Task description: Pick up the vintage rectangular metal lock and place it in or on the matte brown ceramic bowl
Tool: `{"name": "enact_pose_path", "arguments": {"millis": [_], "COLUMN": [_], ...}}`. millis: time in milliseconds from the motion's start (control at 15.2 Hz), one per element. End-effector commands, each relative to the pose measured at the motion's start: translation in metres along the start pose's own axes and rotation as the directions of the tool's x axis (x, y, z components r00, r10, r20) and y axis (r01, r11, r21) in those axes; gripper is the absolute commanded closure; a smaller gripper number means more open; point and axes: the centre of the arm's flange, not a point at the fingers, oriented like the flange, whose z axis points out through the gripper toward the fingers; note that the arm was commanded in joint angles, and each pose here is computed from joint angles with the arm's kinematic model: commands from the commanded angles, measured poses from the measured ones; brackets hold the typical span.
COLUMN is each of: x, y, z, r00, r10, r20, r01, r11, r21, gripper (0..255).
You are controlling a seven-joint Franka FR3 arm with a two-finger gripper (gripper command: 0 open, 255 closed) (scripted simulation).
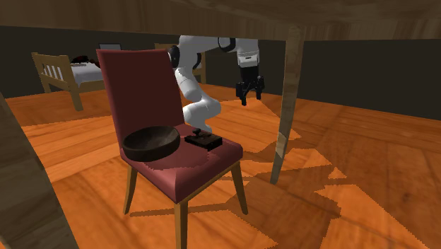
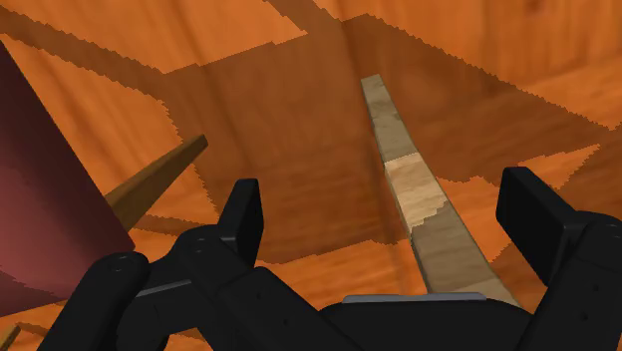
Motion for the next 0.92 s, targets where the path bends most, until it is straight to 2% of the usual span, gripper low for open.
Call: {"name": "enact_pose_path", "arguments": {"millis": [0, 858], "x": [0.0, 0.04], "y": [0.0, 0.163], "z": [0.0, -0.021], "r00": [1.0, 0.999], "r10": [0.0, 0.016], "r20": [0.0, 0.037], "r01": [0.0, -0.015], "r11": [1.0, 1.0], "r21": [0.0, -0.027], "gripper": [0, 0]}}
